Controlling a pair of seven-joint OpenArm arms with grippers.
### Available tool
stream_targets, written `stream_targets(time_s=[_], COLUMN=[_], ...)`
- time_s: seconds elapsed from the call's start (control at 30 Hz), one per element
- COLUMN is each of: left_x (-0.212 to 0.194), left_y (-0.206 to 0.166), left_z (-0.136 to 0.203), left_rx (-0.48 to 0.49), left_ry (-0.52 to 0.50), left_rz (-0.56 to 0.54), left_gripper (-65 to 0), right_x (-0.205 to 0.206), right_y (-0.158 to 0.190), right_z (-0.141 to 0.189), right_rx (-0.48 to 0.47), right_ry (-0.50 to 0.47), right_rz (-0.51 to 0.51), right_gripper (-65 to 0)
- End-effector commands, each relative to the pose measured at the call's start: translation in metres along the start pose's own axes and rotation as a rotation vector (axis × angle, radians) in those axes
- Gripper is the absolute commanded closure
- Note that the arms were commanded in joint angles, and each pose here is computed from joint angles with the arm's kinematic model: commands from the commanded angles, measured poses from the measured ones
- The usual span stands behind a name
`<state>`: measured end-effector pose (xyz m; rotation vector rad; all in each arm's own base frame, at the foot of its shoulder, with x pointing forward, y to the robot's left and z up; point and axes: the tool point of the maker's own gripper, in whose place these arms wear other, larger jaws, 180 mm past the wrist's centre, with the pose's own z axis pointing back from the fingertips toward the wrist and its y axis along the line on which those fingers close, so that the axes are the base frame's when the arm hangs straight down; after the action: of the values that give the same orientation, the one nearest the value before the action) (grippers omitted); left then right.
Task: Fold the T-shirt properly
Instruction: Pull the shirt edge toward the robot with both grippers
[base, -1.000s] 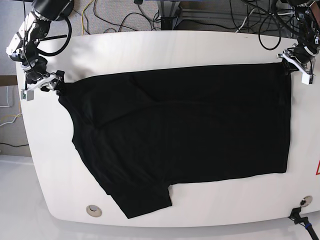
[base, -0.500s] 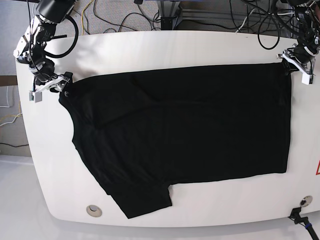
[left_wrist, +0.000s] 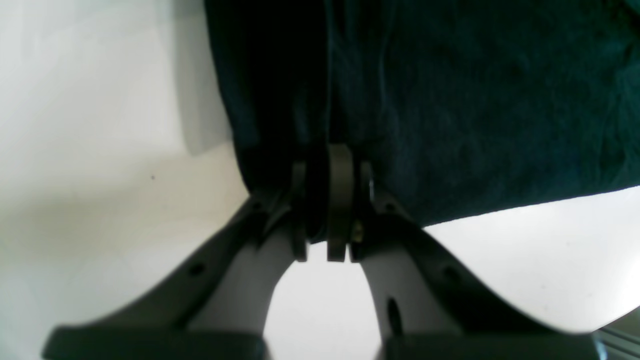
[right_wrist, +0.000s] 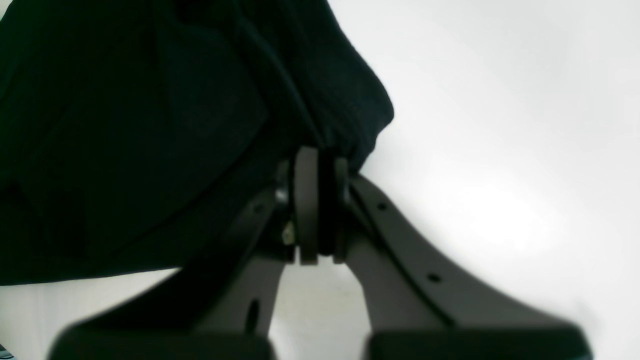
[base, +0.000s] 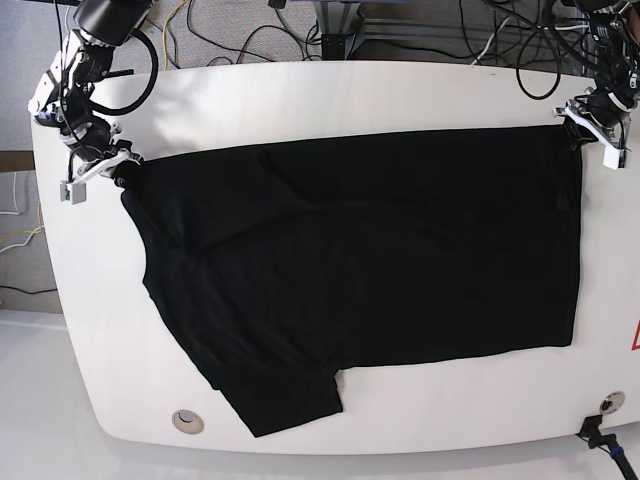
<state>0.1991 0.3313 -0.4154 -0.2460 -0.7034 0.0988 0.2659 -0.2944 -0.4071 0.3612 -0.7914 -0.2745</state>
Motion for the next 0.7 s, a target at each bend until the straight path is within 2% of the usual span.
stream_targets(time_s=[0.0, 0.23, 0.67], left_x=[-0.007, -0.017, -0.071], left_y=[0.009, 0.005, 0.010], left_z=[0.006, 0.018, 0.040], left_rx=[0.030, 0.037, 0.054], left_ry=[0.045, 0.072, 0.197], left_rz=[-0.022, -0.061, -0.036], left_gripper=[-4.8, -4.8, -4.8], right_x=[0.011, -0.016, -0.067], right_y=[-0.003, -0.008, -0.015], right_z=[0.007, 0.025, 0.091], right_rx=[-0.002, -0.031, -0.126], right_ry=[-0.035, 0.016, 0.100], right_rz=[0.025, 0.045, 0.110], right_gripper=[0.0, 0.0, 0.0])
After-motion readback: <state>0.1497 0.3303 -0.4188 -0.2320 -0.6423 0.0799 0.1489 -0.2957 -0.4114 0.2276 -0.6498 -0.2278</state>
